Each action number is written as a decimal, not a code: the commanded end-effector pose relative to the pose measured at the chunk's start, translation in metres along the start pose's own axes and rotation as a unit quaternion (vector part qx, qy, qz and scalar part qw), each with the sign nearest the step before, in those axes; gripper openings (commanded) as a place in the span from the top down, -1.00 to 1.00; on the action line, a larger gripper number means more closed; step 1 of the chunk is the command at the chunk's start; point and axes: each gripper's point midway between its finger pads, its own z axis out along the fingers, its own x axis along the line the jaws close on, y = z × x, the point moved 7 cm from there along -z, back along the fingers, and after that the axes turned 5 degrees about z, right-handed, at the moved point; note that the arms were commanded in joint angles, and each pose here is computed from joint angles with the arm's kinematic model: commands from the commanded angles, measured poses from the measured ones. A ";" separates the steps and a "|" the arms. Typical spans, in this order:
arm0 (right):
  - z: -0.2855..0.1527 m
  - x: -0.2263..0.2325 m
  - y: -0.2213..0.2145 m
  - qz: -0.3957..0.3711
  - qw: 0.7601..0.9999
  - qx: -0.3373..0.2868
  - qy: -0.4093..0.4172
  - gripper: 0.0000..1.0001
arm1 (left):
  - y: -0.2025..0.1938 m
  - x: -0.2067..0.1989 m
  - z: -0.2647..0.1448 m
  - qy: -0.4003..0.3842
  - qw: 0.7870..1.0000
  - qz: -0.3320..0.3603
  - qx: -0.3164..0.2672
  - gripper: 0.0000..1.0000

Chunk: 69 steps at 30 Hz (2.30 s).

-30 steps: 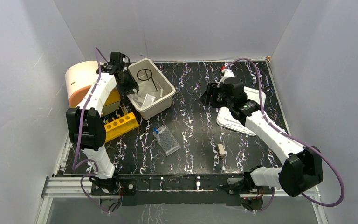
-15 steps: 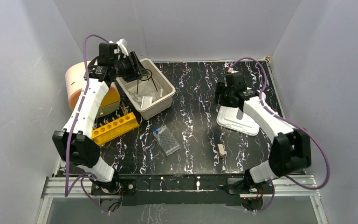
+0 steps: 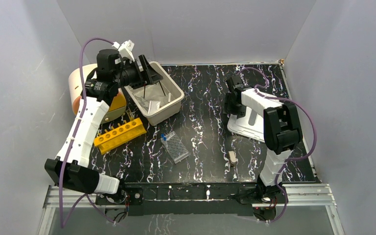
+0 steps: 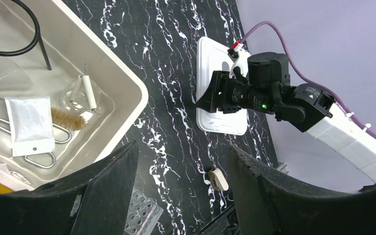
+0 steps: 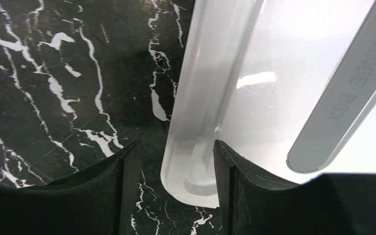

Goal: Organize the chemistry lab equipment

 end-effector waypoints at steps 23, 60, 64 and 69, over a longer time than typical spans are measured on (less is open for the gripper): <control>0.019 -0.001 -0.003 0.036 0.997 -0.017 -0.069 0.66 | 0.001 0.010 -0.010 0.058 0.998 0.017 -0.022 -0.69; -0.137 0.040 -0.003 -0.024 0.922 -0.184 0.340 0.88 | -0.143 -0.065 0.225 0.095 0.982 -0.122 0.108 -0.92; -0.137 0.039 -0.006 -0.017 0.921 -0.180 0.344 0.88 | -0.141 -0.062 0.247 0.095 0.987 -0.103 0.079 -0.85; -0.141 0.037 -0.011 -0.011 0.919 -0.180 0.351 0.88 | -0.138 -0.068 0.260 0.071 0.990 -0.105 0.067 -0.58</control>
